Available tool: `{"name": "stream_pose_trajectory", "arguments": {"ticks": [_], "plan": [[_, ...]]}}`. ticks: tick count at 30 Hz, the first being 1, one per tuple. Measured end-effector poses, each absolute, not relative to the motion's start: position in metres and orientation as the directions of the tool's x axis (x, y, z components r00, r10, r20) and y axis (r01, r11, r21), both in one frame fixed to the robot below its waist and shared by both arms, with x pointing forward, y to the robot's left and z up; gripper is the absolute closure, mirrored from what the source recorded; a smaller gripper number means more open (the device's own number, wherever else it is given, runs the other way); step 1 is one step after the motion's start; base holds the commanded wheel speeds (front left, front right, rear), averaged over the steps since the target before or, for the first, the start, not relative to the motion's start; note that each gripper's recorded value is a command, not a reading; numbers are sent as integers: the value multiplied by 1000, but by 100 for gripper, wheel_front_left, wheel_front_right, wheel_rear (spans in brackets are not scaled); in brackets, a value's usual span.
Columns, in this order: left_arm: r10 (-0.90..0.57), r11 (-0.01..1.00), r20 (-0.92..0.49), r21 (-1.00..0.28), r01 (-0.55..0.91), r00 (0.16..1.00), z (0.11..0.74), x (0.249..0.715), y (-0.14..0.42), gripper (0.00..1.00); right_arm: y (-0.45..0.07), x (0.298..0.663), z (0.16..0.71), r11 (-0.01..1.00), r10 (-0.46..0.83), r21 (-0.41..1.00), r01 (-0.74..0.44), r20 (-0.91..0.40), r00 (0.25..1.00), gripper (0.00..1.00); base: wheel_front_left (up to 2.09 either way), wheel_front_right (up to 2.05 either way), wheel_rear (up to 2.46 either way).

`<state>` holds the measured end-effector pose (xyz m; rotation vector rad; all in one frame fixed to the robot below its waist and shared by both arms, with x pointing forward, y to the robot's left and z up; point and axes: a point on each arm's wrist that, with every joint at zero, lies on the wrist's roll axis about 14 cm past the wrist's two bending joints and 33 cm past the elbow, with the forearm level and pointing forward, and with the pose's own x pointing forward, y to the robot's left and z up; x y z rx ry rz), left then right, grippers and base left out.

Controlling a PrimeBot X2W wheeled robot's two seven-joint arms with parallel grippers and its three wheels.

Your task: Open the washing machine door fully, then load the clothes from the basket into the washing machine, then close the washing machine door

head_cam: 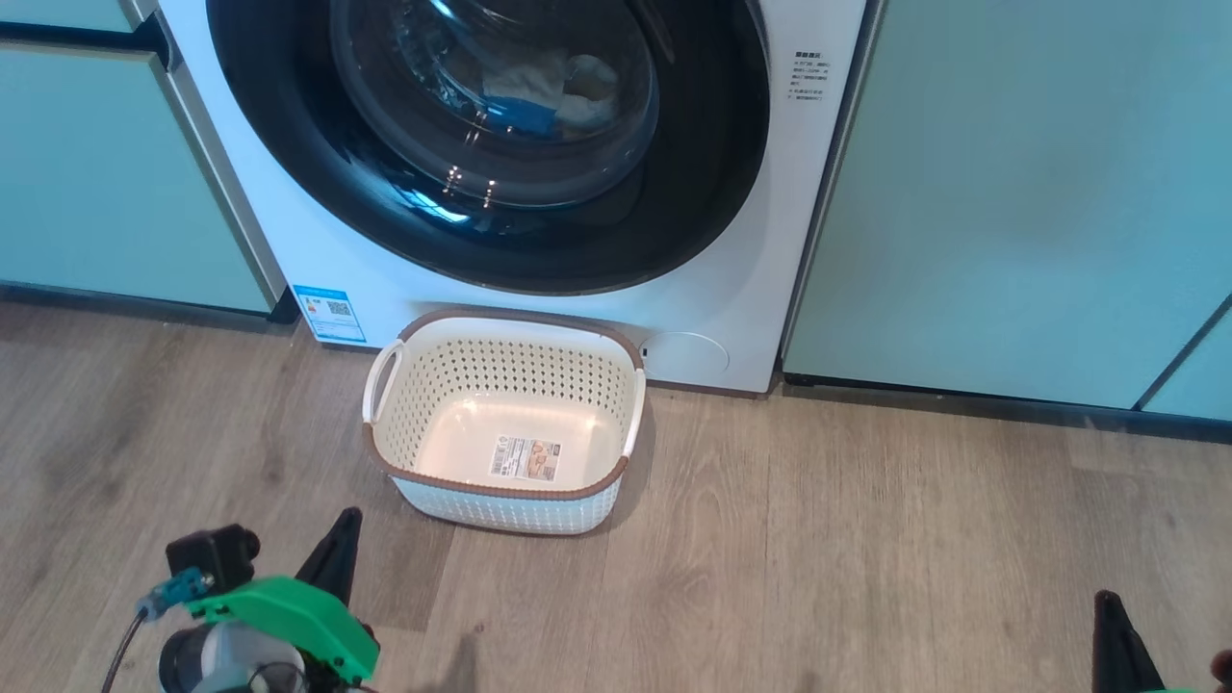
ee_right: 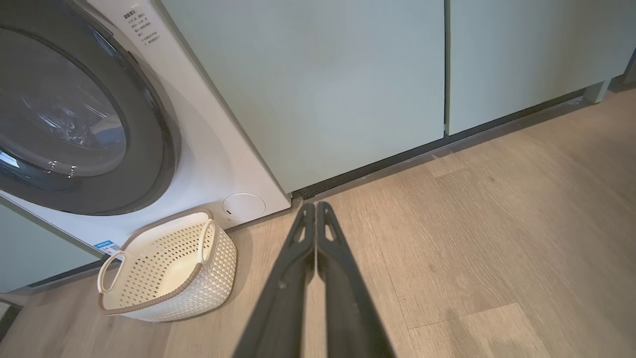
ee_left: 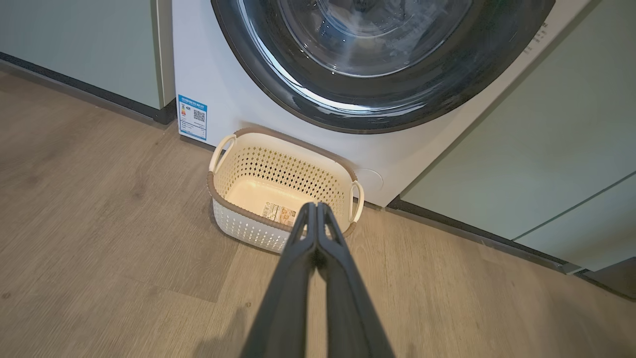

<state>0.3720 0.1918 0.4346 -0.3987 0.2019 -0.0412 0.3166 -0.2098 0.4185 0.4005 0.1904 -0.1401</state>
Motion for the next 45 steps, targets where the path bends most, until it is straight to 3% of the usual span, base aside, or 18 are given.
{"name": "stream_pose_trajectory", "arguments": {"ticks": [45], "plan": [[-28,631,-175,-766,-118,984,451,379,191,100,-212,340,435,611,-110,757,233,-210,971,100,0,0,0]]}}
